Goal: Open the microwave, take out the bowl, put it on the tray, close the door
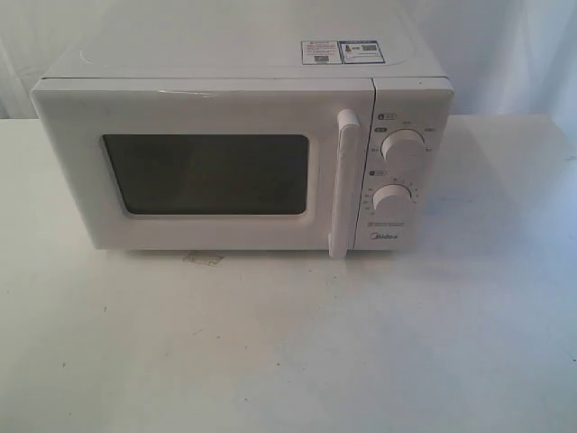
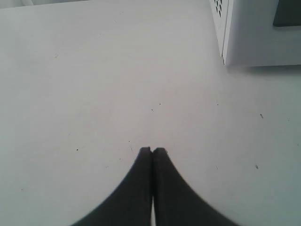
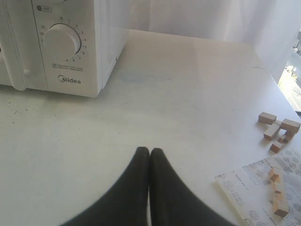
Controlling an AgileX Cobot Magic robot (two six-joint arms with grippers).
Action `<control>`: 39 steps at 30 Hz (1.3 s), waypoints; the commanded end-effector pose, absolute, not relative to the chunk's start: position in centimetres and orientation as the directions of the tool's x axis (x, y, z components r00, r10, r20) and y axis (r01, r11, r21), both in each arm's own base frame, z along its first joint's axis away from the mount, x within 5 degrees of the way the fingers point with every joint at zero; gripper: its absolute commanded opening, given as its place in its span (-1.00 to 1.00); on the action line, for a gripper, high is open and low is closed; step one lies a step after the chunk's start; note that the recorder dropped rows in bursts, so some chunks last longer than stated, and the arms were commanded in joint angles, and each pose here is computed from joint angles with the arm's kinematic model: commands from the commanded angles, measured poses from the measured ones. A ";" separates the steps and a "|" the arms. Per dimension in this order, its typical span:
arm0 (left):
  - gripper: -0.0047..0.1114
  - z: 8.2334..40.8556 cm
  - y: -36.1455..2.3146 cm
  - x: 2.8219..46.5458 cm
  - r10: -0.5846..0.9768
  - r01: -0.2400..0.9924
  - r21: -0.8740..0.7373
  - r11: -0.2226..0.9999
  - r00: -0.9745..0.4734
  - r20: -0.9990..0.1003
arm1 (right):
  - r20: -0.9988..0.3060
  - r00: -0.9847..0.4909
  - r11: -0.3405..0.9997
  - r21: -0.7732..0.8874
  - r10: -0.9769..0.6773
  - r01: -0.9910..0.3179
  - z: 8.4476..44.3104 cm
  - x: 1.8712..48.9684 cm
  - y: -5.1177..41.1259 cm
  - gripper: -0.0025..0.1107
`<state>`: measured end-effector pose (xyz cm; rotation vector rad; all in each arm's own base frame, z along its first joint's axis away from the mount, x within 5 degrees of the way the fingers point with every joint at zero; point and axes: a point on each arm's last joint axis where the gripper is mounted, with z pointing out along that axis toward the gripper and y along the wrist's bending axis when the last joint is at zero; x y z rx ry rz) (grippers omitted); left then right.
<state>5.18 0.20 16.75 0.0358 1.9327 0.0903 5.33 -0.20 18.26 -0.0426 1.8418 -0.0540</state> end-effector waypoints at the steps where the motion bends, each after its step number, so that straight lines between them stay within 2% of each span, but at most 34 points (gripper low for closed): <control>1: -0.92 16.6 0.2 5.2 0.058 -0.020 0.069 0.997 -0.356 -0.933 | -0.964 -0.259 0.998 -0.071 -0.067 0.004 18.2 5.3 -0.2 -0.96; 16: -0.92 16.6 0.2 5.2 0.058 -0.020 0.069 0.997 -0.356 -0.933 | -0.962 -0.259 0.996 -0.092 -0.087 0.006 18.2 5.3 -0.3 -0.96; 22: -0.92 16.6 0.2 5.2 0.058 -0.020 0.069 0.997 -0.356 -0.933 | -0.975 -0.192 0.994 -0.111 -0.108 0.006 18.8 5.5 -0.3 -0.96; 31: -0.92 16.6 0.2 5.2 0.058 -0.020 0.069 0.997 -0.356 -0.933 | -0.990 0.082 0.994 -0.111 -0.111 0.000 21.3 5.6 0.0 -0.96; 39: -0.92 16.6 0.2 5.2 0.058 -0.020 0.069 0.997 -0.356 -0.933 | -0.918 0.385 0.994 -0.108 -0.097 -0.007 24.0 4.9 0.4 -0.96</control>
